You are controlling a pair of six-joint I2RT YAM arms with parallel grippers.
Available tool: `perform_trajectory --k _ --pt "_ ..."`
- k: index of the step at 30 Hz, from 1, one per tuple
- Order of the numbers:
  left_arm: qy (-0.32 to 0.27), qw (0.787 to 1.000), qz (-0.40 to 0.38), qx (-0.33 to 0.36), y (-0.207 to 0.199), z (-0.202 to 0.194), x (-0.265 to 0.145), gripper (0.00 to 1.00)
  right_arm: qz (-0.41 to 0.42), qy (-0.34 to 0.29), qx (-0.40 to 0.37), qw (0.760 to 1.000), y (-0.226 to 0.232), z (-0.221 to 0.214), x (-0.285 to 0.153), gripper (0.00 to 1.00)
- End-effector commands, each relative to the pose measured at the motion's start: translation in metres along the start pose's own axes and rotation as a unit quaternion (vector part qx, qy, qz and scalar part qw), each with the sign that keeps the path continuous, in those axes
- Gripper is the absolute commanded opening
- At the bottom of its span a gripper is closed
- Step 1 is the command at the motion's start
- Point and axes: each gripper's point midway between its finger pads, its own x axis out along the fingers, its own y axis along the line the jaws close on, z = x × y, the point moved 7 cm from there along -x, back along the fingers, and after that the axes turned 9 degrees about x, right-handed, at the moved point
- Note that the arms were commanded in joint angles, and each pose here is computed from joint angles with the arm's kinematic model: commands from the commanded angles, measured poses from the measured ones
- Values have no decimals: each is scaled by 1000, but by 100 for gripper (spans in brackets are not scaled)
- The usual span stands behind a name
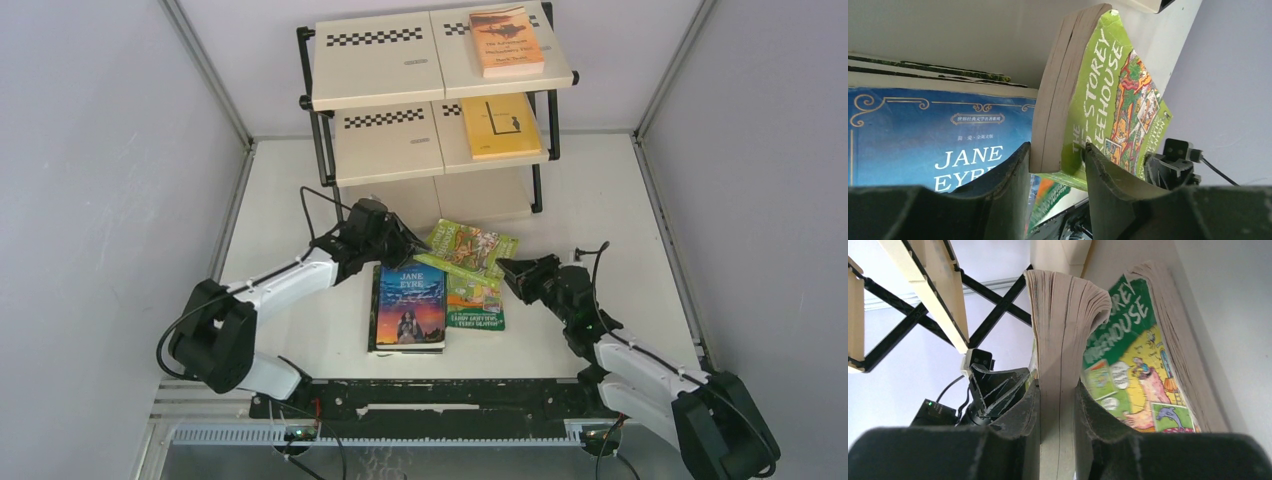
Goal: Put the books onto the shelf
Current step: Pick up the book from the center of the board.
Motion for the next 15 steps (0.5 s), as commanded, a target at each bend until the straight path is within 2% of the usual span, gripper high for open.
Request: perform_trajectory --k 1,9,15 --pt "18 997 -73 24 -34 5 -6 47 134 -1 -52 990 64 -5 3 0" --pt "-32 996 -81 13 -37 22 -18 59 161 -12 -76 984 83 4 10 0" --pt "-81 994 -76 0 -33 32 -34 65 173 -39 -94 980 97 15 13 0"
